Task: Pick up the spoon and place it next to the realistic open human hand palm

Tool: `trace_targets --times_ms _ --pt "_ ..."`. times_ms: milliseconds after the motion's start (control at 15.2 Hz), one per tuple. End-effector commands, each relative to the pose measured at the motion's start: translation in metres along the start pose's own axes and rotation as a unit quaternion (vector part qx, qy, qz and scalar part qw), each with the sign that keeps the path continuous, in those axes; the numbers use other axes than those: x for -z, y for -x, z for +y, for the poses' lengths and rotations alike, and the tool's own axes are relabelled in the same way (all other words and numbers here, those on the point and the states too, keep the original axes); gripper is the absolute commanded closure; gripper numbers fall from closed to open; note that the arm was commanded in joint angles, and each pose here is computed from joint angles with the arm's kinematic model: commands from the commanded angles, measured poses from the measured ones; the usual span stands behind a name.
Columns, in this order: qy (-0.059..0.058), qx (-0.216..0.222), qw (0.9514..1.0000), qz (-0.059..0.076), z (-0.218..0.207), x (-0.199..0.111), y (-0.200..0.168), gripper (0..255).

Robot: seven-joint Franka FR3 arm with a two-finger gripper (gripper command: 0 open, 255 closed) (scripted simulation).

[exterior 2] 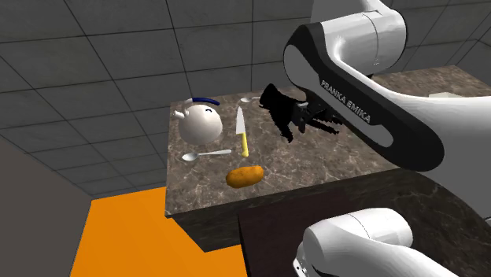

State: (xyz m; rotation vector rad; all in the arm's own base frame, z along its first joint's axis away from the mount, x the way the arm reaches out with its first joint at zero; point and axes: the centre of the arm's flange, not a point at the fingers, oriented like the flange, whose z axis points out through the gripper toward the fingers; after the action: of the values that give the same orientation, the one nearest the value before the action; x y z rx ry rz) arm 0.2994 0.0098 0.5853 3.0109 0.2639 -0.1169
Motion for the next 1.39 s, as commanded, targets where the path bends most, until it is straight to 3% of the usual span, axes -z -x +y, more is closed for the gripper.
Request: trace_targets --times_ms 0,1320 --pt "0.0 0.0 1.0 0.0 0.0 0.0 0.0 0" --pt "-0.017 -0.068 0.9958 0.059 -0.213 -0.091 -0.102 0"
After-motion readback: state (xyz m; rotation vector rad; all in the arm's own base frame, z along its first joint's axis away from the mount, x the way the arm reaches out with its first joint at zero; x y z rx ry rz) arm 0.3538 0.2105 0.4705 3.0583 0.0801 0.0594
